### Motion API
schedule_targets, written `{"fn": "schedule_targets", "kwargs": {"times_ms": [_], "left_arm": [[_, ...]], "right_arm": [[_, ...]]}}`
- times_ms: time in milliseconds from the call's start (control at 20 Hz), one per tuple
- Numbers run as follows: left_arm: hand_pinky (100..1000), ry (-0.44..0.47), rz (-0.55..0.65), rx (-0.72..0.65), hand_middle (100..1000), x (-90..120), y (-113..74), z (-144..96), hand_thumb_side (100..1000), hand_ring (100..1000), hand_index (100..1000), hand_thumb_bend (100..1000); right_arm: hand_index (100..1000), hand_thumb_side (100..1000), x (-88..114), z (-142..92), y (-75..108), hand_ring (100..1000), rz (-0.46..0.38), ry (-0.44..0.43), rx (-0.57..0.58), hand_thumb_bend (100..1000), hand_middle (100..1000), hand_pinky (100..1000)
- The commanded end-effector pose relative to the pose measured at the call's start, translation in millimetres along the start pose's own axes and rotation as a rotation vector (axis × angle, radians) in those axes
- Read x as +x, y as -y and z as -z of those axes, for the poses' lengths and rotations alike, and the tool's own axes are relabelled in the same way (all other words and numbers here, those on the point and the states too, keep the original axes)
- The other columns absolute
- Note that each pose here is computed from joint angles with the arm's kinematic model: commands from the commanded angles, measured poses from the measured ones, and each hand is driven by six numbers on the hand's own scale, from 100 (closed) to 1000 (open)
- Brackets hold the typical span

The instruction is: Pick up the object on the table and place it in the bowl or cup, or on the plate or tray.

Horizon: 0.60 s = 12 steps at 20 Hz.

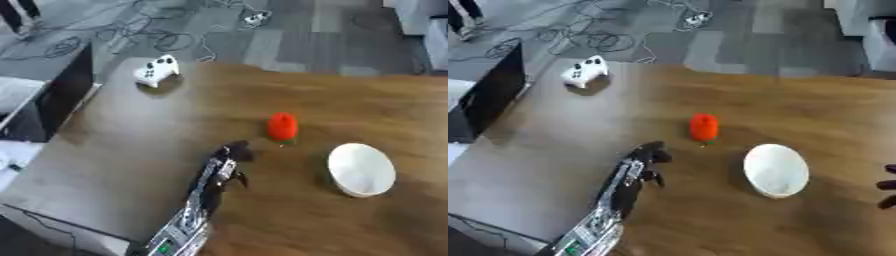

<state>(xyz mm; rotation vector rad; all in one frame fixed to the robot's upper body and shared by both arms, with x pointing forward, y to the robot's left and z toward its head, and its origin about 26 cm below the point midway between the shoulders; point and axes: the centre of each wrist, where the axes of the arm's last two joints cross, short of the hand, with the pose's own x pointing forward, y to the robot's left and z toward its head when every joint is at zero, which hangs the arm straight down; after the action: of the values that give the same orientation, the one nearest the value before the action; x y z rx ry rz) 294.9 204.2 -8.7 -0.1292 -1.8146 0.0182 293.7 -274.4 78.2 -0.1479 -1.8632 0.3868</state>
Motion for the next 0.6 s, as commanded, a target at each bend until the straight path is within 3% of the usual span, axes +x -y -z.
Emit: {"fn": "schedule_targets", "kwargs": {"times_ms": [50, 600], "left_arm": [[318, 0.030, 0.033, -0.008, 592, 7.2, -0.7, 9.4, 790, 714, 812, 444], [344, 0.107, 0.197, -0.012, 616, 24.6, -4.1, 42.4, 769, 747, 823, 431]], "right_arm": [[902, 732, 7.6, 2.9, 2.4, 590, -0.011, 0.028, 0.006, 250, 680, 431], [895, 735, 5.7, 2.8, 0.2, 590, -0.015, 0.021, 0.030, 236, 680, 430]]}}
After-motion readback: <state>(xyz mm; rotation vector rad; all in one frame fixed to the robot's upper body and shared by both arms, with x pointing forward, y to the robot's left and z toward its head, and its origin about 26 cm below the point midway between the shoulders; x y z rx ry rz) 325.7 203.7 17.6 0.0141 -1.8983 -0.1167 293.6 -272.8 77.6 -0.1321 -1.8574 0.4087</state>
